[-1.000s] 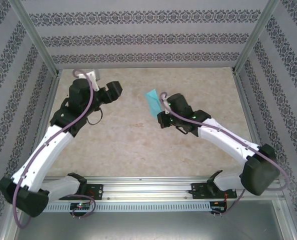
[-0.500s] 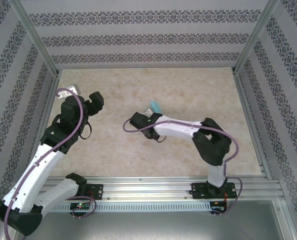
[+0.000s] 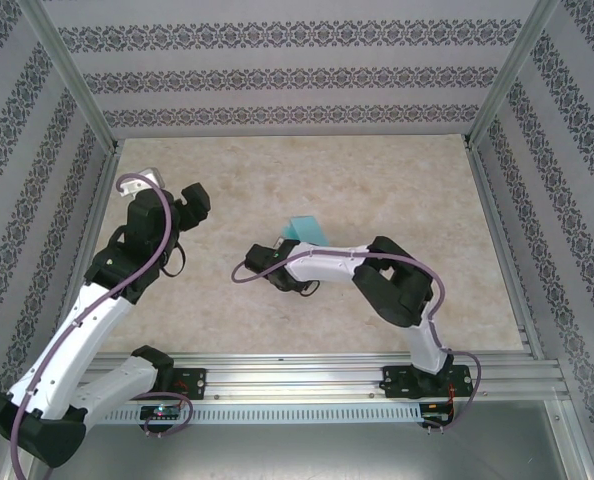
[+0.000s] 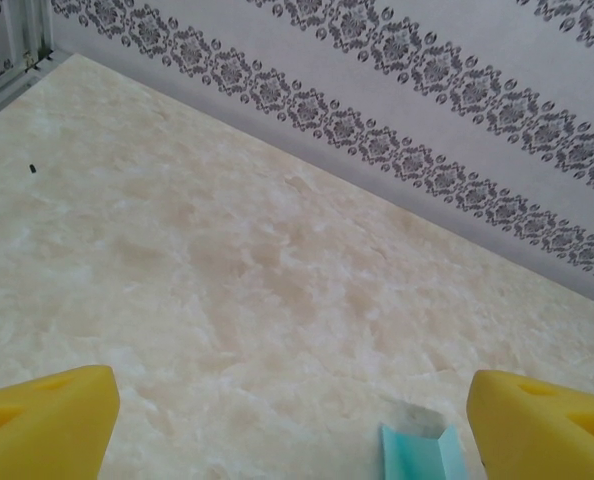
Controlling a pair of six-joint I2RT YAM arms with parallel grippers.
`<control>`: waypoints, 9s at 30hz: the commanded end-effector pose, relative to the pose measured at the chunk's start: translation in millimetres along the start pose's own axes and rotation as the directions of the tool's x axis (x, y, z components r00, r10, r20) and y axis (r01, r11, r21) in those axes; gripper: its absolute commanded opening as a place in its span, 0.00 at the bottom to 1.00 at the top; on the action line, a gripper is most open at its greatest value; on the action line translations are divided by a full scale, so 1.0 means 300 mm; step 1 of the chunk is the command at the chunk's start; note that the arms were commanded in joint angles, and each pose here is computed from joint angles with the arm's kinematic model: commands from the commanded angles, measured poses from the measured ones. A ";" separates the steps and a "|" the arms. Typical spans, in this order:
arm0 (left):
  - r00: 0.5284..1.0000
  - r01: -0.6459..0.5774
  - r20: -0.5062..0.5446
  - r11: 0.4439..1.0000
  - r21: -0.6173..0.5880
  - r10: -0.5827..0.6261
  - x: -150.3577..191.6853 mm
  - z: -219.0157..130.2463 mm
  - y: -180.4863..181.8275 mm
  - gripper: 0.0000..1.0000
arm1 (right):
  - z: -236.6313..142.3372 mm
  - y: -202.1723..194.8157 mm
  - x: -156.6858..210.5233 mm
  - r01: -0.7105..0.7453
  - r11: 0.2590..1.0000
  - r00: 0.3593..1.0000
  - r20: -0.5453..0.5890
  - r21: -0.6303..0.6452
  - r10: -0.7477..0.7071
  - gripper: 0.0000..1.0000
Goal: Fold a paper plane with a square sheet of paper (fold left side to right side)
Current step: Turn over the paper at the center of the table, then fold the wing for the fifth time at the center of the table.
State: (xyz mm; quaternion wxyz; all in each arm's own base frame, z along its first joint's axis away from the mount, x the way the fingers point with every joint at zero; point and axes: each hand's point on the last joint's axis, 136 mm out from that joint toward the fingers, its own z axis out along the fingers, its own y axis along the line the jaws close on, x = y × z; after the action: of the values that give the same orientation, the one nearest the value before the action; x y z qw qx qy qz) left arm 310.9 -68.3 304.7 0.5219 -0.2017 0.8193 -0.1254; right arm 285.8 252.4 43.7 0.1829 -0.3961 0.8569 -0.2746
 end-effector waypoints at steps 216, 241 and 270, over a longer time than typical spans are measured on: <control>0.749 -0.211 -0.508 0.880 0.426 0.426 0.771 0.165 -0.401 0.78 | -0.106 -0.256 -0.138 -0.371 -0.250 0.472 -0.414 -0.894 0.778 0.04; 0.745 -0.200 -0.543 0.907 0.371 0.387 0.789 0.204 -0.317 0.74 | 0.027 -0.146 -0.099 -0.426 -0.324 0.465 -0.512 -0.845 0.722 0.01; 0.624 -0.017 -0.684 0.881 0.473 0.379 1.018 0.254 -0.407 0.37 | 0.043 -0.144 -0.080 -0.491 -0.232 0.498 -0.490 -0.839 0.716 0.04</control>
State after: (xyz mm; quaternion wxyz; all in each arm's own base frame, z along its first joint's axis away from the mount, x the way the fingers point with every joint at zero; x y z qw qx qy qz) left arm 283.9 -314.8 74.9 0.1637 0.0864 0.9333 -0.3076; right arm 327.7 240.8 53.8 0.0660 0.0595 0.8693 0.4863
